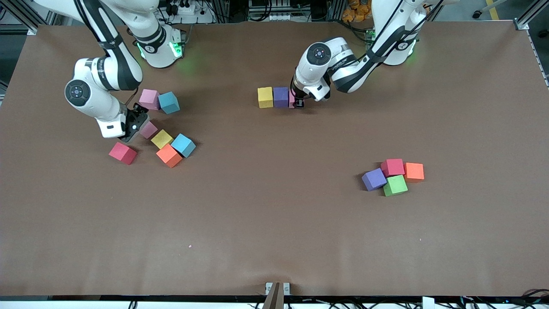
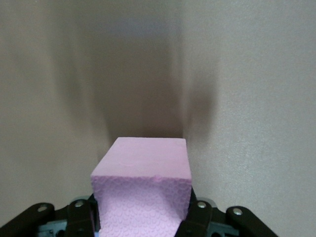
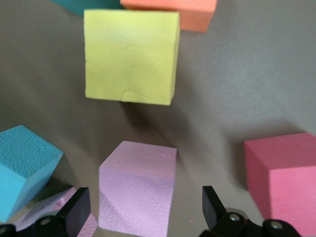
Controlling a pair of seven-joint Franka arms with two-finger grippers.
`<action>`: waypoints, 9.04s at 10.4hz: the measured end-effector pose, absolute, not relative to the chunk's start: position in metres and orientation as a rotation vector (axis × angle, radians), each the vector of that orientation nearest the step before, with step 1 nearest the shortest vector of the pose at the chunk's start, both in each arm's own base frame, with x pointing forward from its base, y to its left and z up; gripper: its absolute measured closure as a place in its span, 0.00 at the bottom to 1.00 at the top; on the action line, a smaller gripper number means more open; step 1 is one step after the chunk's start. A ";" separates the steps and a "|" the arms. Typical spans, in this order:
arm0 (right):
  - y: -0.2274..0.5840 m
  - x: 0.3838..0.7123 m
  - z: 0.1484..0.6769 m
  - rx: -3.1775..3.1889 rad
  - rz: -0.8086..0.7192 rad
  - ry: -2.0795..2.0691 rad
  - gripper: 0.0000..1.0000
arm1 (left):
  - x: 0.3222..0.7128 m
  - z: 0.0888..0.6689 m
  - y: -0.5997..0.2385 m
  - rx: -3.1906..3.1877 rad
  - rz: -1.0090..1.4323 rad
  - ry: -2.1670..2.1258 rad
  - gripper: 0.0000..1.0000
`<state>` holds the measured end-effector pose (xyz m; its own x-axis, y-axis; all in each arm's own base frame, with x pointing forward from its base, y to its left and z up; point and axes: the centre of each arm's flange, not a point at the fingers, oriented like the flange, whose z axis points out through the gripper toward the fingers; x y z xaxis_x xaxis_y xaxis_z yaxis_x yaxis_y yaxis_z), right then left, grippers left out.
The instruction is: Form number 2 with 11 blocks
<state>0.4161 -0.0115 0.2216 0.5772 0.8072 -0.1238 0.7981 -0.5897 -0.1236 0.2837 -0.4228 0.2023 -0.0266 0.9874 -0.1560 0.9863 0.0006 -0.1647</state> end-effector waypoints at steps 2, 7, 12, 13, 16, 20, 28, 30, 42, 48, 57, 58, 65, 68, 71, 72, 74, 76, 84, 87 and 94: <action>-0.010 0.404 0.212 -2.750 0.231 -1.394 0.00 | 0.282 0.201 -0.423 -2.191 0.360 -2.216 0.41; -0.009 0.395 0.205 -2.764 0.179 -1.402 0.00 | 0.272 0.199 -0.427 -2.206 0.361 -2.190 0.41; -0.007 0.392 0.195 -2.757 0.159 -1.402 0.00 | 0.275 0.194 -0.424 -2.192 0.361 -2.194 0.41; -0.007 0.391 0.193 -2.755 0.164 -1.399 0.00 | 0.275 0.194 -0.424 -2.191 0.362 -2.195 0.41; -0.011 0.390 0.191 -2.758 0.169 -1.382 0.00 | 0.275 0.194 -0.424 -2.192 0.363 -2.197 0.41; -0.014 0.388 0.190 -2.759 0.175 -1.373 0.00 | 0.277 0.195 -0.425 -2.195 0.363 -2.201 0.12; -0.004 0.409 0.222 -2.767 0.167 -1.433 0.42 | 0.283 0.208 -0.427 -2.224 0.326 -2.211 0.00; 0.011 0.427 0.261 -2.773 0.174 -1.498 0.42 | 0.286 0.216 -0.428 -2.238 0.304 -2.216 0.00; 0.180 0.443 0.318 -2.895 -0.027 -1.153 0.42 | 0.329 0.274 -0.432 -2.348 0.172 -2.125 0.00; 0.275 0.429 0.312 -2.940 -0.019 -0.899 0.42 | 0.426 0.311 -0.377 -2.537 0.122 -1.880 0.00; 0.501 0.397 0.281 -2.956 0.049 -0.321 0.42 | 0.529 0.336 -0.246 -2.820 0.132 -1.369 0.00; 0.519 0.398 0.268 -2.970 0.046 -0.279 0.42 | 0.542 0.342 -0.232 -2.846 0.132 -1.323 0.00; 0.577 0.358 0.227 -3.037 0.039 -0.131 0.42 | 0.607 0.307 -0.200 -2.927 0.079 -1.026 0.00; 0.577 0.357 0.224 -3.044 0.047 -0.091 0.42 | 0.615 0.299 -0.187 -2.972 0.096 -0.875 0.00; 0.580 0.351 0.218 -3.053 0.059 -0.042 0.42 | 0.616 0.287 -0.180 -2.993 0.131 -0.773 0.00; 0.581 0.349 0.215 -3.057 0.064 -0.031 0.42 | 0.615 0.280 -0.180 -2.996 0.153 -0.763 0.00; 0.583 0.343 0.211 -3.063 0.072 -0.017 0.42 | 0.614 0.266 -0.181 -2.997 0.185 -0.738 0.00; 0.585 0.340 0.210 -3.063 0.073 -0.017 0.42 | 0.615 0.255 -0.179 -2.989 0.177 -0.702 0.00; 0.589 0.331 0.200 -3.075 0.087 -0.017 0.42 | 0.625 0.242 -0.171 -3.000 0.187 -0.660 0.00; 0.590 0.332 0.200 -3.073 0.086 -0.016 0.42 | 0.624 0.235 -0.176 -3.008 0.204 -0.651 0.00; 0.590 0.332 0.200 -3.073 0.086 -0.005 0.42 | 0.625 0.214 -0.175 -3.011 0.208 -0.628 0.00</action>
